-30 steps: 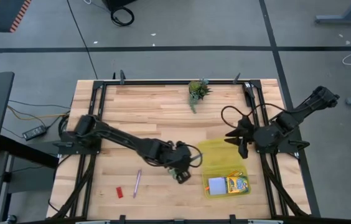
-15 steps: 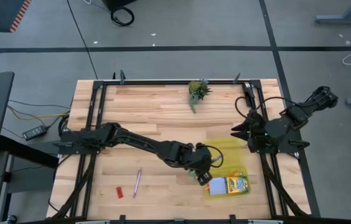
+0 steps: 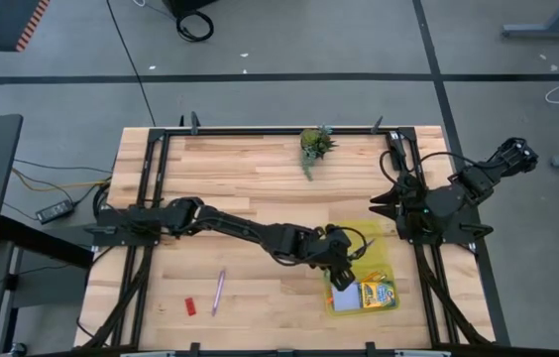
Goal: Pack school essentials
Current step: Put the green scissors into the yellow supply box
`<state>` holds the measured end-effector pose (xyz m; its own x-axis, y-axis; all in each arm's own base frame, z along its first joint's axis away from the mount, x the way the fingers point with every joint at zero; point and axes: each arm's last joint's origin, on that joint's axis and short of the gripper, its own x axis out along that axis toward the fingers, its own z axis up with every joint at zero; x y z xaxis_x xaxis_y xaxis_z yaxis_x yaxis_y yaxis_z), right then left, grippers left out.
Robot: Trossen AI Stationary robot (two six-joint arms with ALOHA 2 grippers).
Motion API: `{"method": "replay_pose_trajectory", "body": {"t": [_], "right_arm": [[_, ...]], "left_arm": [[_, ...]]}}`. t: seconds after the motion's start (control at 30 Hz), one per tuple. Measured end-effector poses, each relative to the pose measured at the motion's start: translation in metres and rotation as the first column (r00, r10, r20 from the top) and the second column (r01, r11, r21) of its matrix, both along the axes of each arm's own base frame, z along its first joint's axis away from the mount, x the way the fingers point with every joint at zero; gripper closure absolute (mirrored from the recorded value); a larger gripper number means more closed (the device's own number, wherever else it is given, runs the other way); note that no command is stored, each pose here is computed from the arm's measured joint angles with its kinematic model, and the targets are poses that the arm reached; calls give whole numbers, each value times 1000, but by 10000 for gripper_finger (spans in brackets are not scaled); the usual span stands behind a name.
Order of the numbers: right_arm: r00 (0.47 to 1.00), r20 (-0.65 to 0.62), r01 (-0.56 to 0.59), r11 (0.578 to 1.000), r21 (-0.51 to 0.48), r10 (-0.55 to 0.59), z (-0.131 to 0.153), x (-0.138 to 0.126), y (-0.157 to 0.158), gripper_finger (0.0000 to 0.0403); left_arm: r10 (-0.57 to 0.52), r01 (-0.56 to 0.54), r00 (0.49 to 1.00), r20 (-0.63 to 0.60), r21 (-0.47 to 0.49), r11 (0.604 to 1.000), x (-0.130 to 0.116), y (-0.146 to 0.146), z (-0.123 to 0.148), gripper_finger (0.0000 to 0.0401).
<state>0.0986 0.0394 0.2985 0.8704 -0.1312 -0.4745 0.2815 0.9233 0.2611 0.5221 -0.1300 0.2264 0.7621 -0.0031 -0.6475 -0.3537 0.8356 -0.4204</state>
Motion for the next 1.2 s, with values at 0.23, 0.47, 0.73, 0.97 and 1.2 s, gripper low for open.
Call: {"method": "replay_pose_trajectory", "body": {"t": [0.23,0.47,0.73,0.97,1.2], "right_arm": [[1000,5,8,1000,-6,-8,0,0,0,283],[1000,12,15,1000,-5,-15,1,0,0,283],[1000,18,26,1000,-5,-26,1,1,0,283],[999,20,27,1000,-3,-27,1,1,0,283],[999,22,29,1000,3,-29,1,1,0,283]], "left_arm": [[-16,13,996,83,37,999,5,2,7,280],[-82,78,995,55,74,994,10,-6,-16,280],[-106,102,988,109,41,994,13,-19,-19,280],[-127,124,989,70,45,991,15,-23,-36,280],[-153,148,986,61,84,985,15,-21,-38,280]]}}
